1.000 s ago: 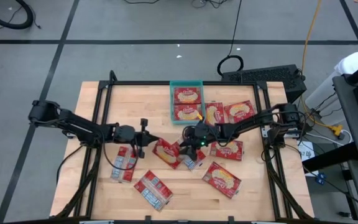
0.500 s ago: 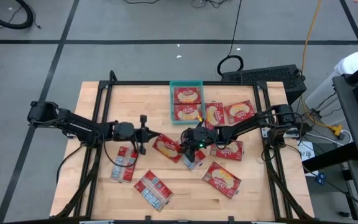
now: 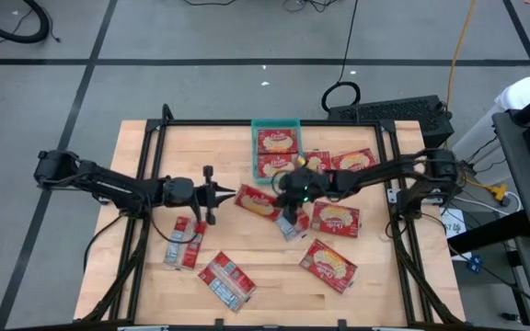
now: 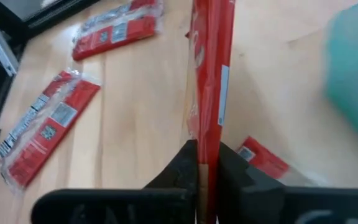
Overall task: Sort popcorn bags into baskets
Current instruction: Put the red popcorn bag into the blue bin
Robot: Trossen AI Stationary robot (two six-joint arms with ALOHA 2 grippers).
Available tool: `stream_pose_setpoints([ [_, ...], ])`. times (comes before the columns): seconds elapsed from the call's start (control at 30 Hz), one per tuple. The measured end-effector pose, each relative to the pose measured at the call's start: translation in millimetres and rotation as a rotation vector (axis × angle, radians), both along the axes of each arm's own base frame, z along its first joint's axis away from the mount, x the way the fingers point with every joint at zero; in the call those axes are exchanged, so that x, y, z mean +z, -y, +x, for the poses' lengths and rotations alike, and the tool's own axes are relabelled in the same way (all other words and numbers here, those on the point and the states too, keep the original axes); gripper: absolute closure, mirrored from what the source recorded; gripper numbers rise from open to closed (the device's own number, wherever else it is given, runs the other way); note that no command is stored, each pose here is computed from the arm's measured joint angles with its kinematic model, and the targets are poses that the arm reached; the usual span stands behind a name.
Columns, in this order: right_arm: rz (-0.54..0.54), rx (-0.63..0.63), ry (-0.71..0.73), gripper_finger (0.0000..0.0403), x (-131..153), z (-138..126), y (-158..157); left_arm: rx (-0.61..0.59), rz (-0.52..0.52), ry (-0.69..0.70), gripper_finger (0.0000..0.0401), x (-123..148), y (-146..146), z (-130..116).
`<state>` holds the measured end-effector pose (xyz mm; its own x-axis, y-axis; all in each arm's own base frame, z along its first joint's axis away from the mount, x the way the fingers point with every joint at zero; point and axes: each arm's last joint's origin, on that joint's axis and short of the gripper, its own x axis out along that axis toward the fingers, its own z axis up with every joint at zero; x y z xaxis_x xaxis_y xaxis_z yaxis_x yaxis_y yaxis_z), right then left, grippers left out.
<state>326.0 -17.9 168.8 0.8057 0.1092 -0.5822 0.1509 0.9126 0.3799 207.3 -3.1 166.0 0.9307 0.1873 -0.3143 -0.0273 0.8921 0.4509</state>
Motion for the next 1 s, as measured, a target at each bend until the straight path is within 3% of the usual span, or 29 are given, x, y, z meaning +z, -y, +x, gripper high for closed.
stream_pose_setpoints([
  [0.33,-0.113,-0.011,0.069,0.0391,65.8,-45.9,36.1,0.159,-0.155,0.038,0.0341,8.9,-11.2,-10.8],
  [0.43,-0.147,0.013,0.024,0.0393,81.9,-55.8,47.3,0.175,-0.195,0.039,0.0341,7.3,-11.5,-10.3],
  [0.77,-0.362,0.058,-0.061,0.0393,141.0,-67.5,96.4,0.186,-0.227,0.043,0.0341,6.5,-11.5,-10.3],
  [1.0,-0.403,0.096,-0.072,0.0393,158.6,-62.7,138.0,0.191,-0.244,0.051,0.0341,6.9,-11.5,-10.2],
])
